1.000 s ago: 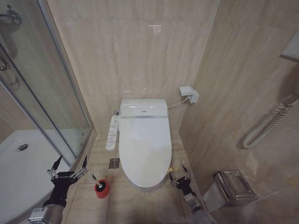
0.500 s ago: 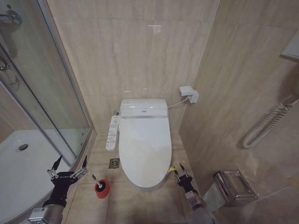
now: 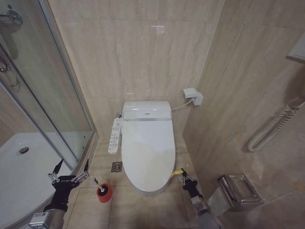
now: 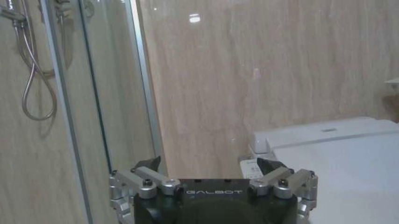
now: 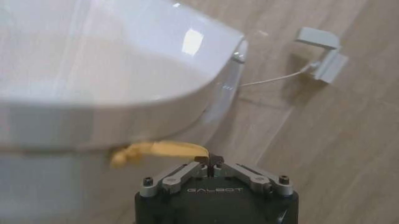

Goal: Open the toilet lid, clean the toilet bowl with a toilet brush, close the toilet lid, and flush.

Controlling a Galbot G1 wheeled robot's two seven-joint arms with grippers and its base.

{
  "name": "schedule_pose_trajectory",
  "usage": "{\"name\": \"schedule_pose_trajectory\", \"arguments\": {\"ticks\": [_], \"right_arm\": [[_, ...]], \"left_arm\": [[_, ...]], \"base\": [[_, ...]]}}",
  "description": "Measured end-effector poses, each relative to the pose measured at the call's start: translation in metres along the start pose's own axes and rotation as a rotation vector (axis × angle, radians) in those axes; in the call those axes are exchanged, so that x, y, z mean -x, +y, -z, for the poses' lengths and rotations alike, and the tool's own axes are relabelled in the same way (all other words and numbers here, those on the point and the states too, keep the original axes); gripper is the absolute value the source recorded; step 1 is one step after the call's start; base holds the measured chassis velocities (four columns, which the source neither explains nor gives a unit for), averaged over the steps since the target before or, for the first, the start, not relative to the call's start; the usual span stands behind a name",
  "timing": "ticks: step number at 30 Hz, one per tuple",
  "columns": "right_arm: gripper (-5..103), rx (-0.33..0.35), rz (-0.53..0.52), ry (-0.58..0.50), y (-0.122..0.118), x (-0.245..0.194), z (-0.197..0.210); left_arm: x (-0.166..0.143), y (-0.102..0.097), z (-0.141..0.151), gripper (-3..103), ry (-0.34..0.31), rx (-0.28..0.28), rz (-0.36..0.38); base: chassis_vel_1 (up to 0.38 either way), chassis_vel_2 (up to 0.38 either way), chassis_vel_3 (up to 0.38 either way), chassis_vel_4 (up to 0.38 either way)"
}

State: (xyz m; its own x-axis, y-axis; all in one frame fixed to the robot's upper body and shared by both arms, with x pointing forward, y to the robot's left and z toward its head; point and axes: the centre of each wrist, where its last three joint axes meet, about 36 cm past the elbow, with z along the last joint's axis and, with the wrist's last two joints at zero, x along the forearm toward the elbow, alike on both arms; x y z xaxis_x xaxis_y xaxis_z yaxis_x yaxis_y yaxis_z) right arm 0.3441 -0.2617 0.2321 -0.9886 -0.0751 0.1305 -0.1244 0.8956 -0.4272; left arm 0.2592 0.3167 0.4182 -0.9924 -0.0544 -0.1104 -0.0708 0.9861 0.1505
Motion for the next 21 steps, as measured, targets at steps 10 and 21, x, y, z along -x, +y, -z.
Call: {"name": "schedule_pose_trajectory", "arguments": {"ticks": [10,21], "right_arm": [[1,0.184,-0.149,-0.075,-0.011,0.008,0.063],[1,0.304,-0.248,-0.173,-0.047,0.031,0.130]], "left_arm": [[0.000,0.000,0.000,100,0.000,0.000,0.000],[0.000,0.000,0.000,100,0.000,0.000,0.000]], "base": [[0.000,0.000,0.000,0.000],[0.000,0.000,0.000,0.000]]}}
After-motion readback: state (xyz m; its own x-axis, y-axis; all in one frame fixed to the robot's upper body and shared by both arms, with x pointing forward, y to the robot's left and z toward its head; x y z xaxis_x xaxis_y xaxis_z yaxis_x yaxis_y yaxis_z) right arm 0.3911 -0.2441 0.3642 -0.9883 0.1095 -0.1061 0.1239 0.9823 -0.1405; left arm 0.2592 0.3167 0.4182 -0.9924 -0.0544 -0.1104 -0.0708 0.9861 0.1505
